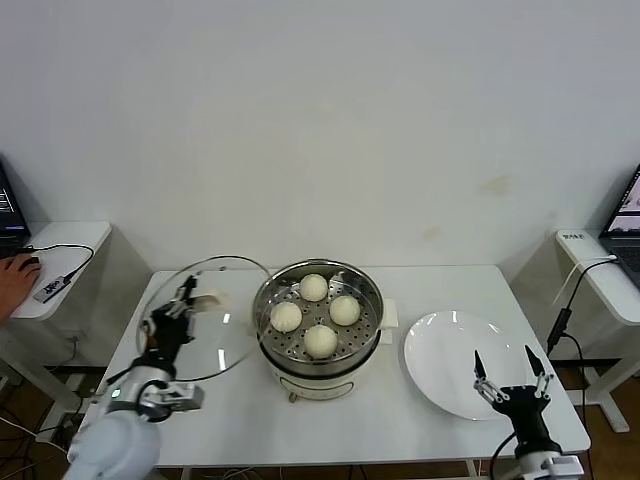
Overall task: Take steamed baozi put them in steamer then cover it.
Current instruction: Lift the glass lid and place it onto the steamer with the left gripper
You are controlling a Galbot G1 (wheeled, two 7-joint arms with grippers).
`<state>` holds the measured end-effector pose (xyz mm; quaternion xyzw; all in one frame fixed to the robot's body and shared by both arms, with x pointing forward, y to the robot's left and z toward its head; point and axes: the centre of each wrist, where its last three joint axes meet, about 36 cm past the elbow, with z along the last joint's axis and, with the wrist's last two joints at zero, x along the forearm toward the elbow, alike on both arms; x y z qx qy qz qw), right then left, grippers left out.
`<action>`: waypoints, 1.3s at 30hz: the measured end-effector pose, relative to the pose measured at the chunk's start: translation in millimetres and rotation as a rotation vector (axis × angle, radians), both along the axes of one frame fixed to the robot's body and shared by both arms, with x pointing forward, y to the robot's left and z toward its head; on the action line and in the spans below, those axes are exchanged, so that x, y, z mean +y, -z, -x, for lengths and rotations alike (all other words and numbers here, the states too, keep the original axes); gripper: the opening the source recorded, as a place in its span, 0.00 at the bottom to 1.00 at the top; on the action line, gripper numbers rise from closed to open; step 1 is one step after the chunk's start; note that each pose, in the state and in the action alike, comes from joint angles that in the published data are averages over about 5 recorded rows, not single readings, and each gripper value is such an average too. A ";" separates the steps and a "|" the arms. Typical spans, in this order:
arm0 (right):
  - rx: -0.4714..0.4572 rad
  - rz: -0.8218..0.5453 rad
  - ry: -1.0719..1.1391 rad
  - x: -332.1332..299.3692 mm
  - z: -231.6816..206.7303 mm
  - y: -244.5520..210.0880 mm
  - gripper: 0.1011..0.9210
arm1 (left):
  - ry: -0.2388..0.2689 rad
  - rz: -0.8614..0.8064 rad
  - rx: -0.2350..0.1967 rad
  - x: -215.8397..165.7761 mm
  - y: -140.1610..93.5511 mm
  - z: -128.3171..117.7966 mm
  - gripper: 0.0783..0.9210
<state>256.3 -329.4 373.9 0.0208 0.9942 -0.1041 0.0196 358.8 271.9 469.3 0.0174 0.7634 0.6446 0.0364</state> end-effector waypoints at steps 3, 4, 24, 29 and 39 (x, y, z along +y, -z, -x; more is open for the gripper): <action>0.011 0.026 0.004 1.4 0.1 4.5 0.88 | 0.016 -0.013 0.019 -22.0 3.3 -6.7 0.07; 0.016 0.033 0.005 2.0 0.0 6.1 0.88 | 0.020 -0.022 0.024 -29.1 4.7 -9.3 0.07; 0.072 0.106 -0.019 22.2 -2.9 29.9 0.88 | 0.017 -0.135 0.054 -161.4 3.8 -63.2 0.07; 0.077 0.112 -0.023 23.8 -3.1 33.3 0.88 | 0.023 -0.138 0.063 -182.8 6.5 -67.9 0.07; 0.085 0.118 -0.032 25.1 -3.9 37.7 0.88 | 0.026 -0.141 0.094 -205.8 15.3 -70.5 0.07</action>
